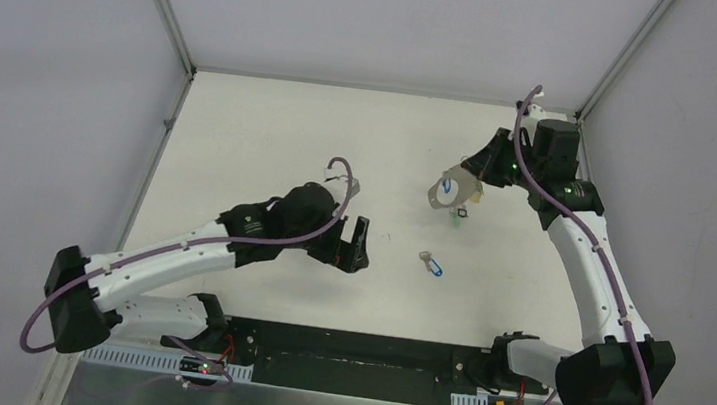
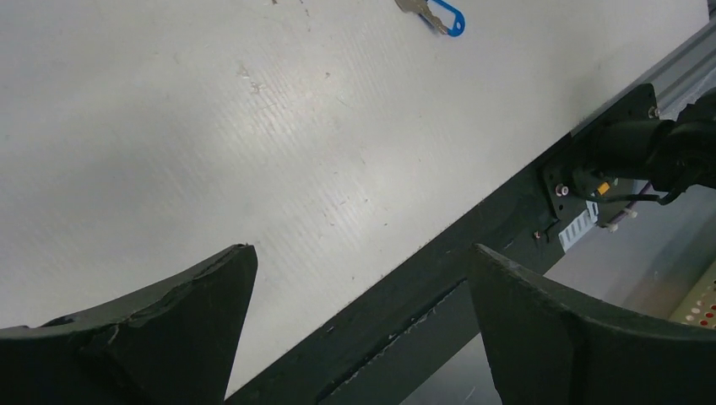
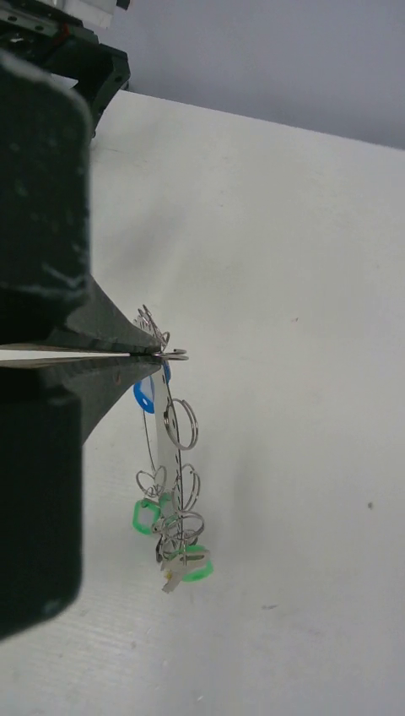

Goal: Put the keys on the keyring

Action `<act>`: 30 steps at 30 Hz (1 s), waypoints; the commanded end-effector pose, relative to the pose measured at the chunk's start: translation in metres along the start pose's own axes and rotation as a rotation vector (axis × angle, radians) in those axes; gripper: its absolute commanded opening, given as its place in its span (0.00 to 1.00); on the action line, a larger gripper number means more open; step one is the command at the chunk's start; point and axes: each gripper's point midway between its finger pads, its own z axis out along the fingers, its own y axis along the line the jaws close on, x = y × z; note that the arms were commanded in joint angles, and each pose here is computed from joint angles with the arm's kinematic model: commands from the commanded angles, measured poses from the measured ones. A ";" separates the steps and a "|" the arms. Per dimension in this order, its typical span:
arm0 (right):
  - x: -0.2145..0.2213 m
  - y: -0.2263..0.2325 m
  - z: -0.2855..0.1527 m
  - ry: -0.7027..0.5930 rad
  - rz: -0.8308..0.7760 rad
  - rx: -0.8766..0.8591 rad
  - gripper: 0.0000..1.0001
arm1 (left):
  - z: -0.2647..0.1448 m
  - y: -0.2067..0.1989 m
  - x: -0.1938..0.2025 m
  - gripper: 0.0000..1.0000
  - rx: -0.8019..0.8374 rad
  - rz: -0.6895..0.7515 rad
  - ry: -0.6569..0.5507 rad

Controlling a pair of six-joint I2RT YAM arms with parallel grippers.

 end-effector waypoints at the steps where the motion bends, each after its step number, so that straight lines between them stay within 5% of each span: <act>1: 0.005 -0.026 -0.013 0.019 0.111 0.070 0.00 | 0.027 -0.025 -0.001 0.99 0.048 -0.077 0.103; 7: 0.019 -0.075 -0.028 -0.009 0.132 0.223 0.00 | 0.090 -0.031 0.007 0.99 0.002 -0.138 0.229; 12: 0.040 -0.107 -0.036 -0.011 0.177 0.350 0.00 | 0.140 -0.051 0.001 0.96 0.119 0.008 0.277; 18: 0.055 -0.142 -0.047 -0.065 0.249 0.482 0.00 | 0.189 -0.065 -0.002 0.77 0.278 0.194 0.306; 30: 0.063 -0.157 -0.053 -0.100 0.281 0.547 0.00 | 0.247 -0.058 -0.028 0.70 0.307 0.363 0.149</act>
